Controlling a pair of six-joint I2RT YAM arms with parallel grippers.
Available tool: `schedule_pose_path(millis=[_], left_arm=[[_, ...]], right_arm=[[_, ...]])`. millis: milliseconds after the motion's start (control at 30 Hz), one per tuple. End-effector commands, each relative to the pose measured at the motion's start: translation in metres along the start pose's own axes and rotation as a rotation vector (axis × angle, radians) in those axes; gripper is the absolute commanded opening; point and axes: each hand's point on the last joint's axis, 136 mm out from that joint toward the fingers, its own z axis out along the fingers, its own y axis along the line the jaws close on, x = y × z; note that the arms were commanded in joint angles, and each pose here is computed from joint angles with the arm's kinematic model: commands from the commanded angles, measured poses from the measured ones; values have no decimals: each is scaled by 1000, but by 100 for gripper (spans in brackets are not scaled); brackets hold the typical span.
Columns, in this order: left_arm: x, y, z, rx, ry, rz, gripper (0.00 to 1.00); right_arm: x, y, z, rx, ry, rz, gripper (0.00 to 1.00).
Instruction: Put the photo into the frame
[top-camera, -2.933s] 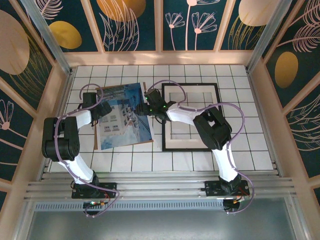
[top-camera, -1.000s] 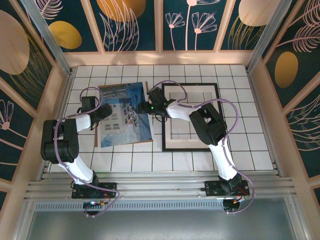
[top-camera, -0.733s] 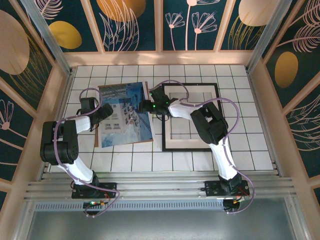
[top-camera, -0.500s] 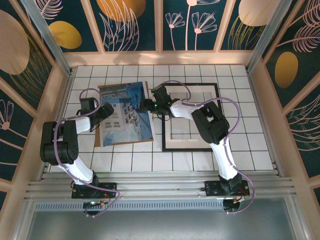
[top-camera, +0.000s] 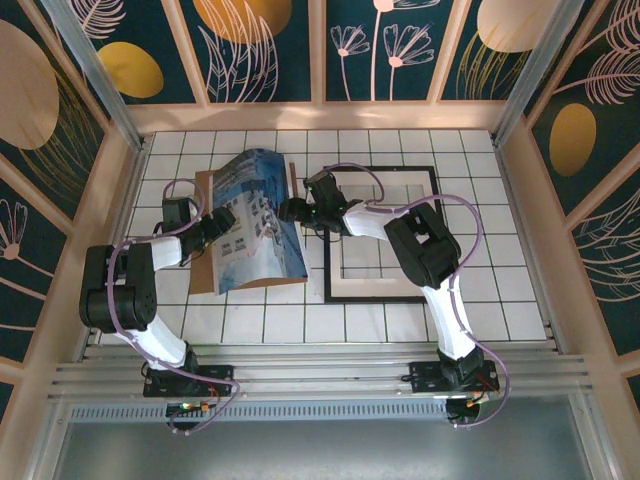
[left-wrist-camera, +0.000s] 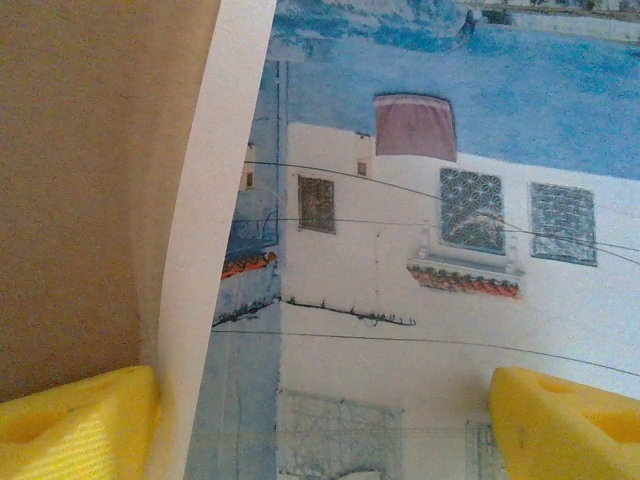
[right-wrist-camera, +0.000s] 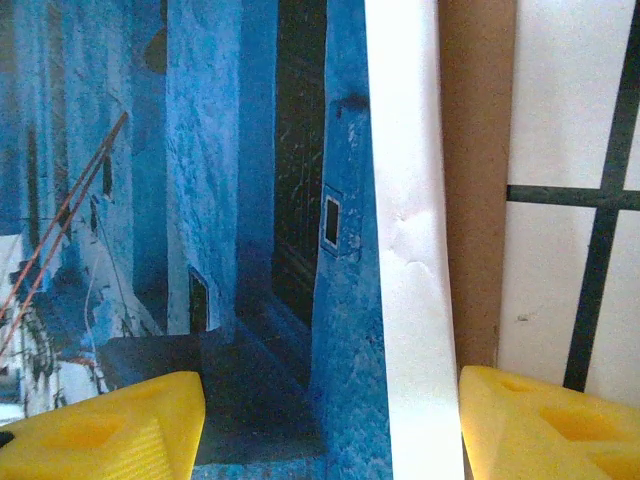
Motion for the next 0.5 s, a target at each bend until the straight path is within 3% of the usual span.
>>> schedule_pose_path(millis=[0, 467], left_arm=[[6, -29, -5, 138, 28, -6, 85], [13, -23, 1, 146, 37, -43, 85]], right_arm=[[-4, 24, -11, -71, -9, -15, 69], [-17, 38, -40, -184, -54, -3, 79]])
